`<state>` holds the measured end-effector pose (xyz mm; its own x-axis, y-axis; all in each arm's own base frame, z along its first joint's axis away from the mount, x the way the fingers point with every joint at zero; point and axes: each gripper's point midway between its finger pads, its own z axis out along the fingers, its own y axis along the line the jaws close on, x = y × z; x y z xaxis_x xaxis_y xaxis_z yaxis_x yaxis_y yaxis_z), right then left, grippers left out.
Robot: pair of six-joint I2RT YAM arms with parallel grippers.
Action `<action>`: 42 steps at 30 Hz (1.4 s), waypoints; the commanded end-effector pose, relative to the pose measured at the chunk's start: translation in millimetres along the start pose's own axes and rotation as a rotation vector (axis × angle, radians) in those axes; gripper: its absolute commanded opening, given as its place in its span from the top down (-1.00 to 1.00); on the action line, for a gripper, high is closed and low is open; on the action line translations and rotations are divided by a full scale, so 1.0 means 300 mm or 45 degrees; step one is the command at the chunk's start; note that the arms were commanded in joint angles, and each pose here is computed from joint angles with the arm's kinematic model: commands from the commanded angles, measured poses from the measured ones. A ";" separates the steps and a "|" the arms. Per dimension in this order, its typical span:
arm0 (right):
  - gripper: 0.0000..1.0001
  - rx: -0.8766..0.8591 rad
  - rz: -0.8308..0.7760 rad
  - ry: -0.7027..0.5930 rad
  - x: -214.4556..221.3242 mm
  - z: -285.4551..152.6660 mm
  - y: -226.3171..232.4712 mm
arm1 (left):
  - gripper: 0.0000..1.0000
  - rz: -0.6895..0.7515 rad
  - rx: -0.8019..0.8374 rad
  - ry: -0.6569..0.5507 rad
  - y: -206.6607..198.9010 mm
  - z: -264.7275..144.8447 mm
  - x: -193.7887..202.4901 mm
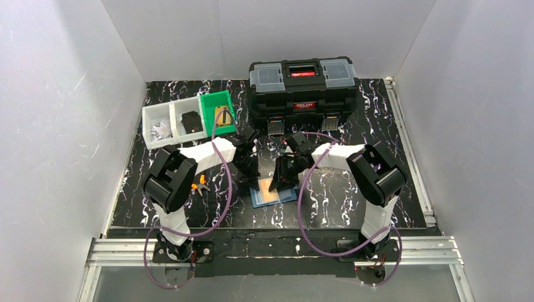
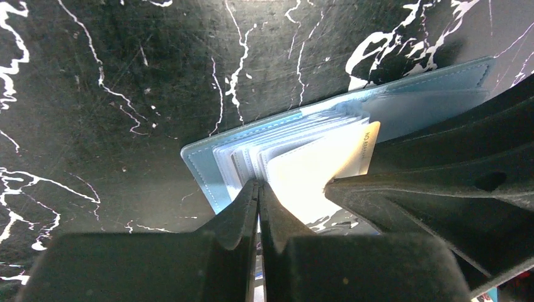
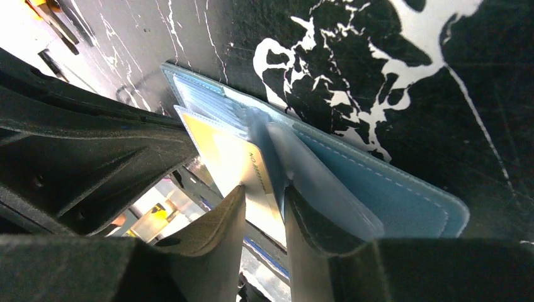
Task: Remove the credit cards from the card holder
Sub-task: Remove the credit card from the card holder.
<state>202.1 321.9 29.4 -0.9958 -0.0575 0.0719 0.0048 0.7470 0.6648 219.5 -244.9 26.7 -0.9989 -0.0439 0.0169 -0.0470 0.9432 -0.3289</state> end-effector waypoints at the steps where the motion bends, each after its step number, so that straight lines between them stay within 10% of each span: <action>1: 0.27 -0.036 -0.001 0.000 -0.003 0.030 -0.013 | 1.00 -0.011 -0.124 0.043 0.040 0.067 0.030; 24: 0.24 -0.494 0.180 -0.048 -0.023 -0.072 0.007 | 1.00 -0.046 -0.289 0.066 0.131 0.092 0.051; 42: 0.82 -0.522 0.231 -0.042 -0.027 -0.040 -0.016 | 1.00 -0.042 -0.300 0.073 0.139 0.095 0.051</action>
<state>213.2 310.9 38.2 -0.9823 0.0741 0.1721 0.1872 0.4249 0.8857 218.3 -247.8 24.1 -0.9963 -0.0737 0.0437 -0.0830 0.9563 -0.2804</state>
